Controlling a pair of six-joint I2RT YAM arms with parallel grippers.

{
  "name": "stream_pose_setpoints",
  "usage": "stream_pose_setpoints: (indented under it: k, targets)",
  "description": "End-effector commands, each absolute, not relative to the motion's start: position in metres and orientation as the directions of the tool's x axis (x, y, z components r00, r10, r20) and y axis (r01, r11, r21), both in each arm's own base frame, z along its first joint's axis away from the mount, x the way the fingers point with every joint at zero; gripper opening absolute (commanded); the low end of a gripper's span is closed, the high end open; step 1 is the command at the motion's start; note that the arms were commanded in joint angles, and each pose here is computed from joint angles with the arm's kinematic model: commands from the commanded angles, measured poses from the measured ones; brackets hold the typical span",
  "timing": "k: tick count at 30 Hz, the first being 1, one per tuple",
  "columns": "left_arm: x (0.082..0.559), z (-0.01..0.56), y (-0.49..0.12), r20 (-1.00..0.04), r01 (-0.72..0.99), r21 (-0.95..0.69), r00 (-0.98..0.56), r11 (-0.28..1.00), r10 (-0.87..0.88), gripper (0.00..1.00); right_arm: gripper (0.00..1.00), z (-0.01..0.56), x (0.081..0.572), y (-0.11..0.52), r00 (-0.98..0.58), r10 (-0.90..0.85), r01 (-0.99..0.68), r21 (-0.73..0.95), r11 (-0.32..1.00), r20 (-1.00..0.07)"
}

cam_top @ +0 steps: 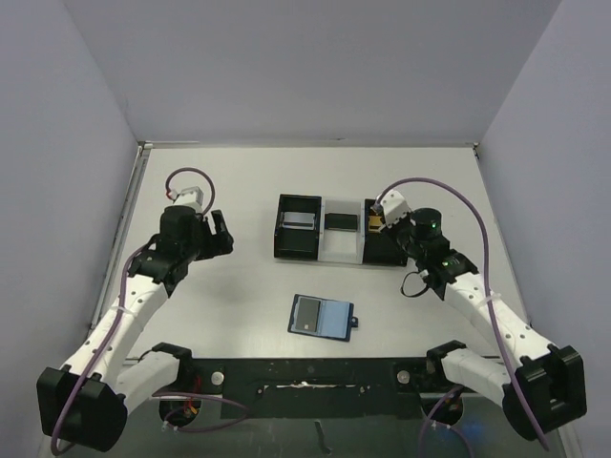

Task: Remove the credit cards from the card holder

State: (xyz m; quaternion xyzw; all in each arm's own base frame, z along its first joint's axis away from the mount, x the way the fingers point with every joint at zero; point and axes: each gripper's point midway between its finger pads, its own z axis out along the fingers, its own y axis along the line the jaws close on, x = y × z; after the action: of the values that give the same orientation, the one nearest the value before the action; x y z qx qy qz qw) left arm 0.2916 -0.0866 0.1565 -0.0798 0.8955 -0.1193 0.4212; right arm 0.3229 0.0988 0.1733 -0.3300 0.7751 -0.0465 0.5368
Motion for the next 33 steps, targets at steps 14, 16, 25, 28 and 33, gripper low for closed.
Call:
stream_pose_setpoints:
  k: [14, 16, 25, 28, 33]
  targets:
    - [0.291, 0.162, -0.101, -0.747, 0.076, -0.306, -0.637, 0.949, -0.19, 0.75, 0.0, 0.157, 0.377, 0.082, -0.135, -0.773, -0.575, -0.586, 0.571, -0.62]
    - [0.291, 0.16, -0.102, -0.741, 0.081, -0.307, -0.645, 0.948, -0.185, 0.75, 0.0, 0.149, 0.379, 0.082, -0.116, -0.793, -0.602, -0.592, 0.536, -0.599]
    - [0.289, 0.166, -0.104, -0.755, 0.098, -0.318, -0.628, 0.943, -0.189, 0.75, 0.0, 0.125, 0.396, 0.099, -0.026, -0.798, -0.647, -0.598, 0.473, -0.602]
    - [0.289, 0.167, -0.105, -0.756, 0.104, -0.321, -0.627, 0.942, -0.188, 0.75, 0.0, 0.118, 0.406, 0.095, -0.038, -0.823, -0.64, -0.619, 0.455, -0.566]
    - [0.289, 0.168, -0.106, -0.758, 0.111, -0.322, -0.625, 0.94, -0.186, 0.75, 0.0, 0.115, 0.418, 0.088, -0.024, -0.855, -0.605, -0.673, 0.424, -0.517]
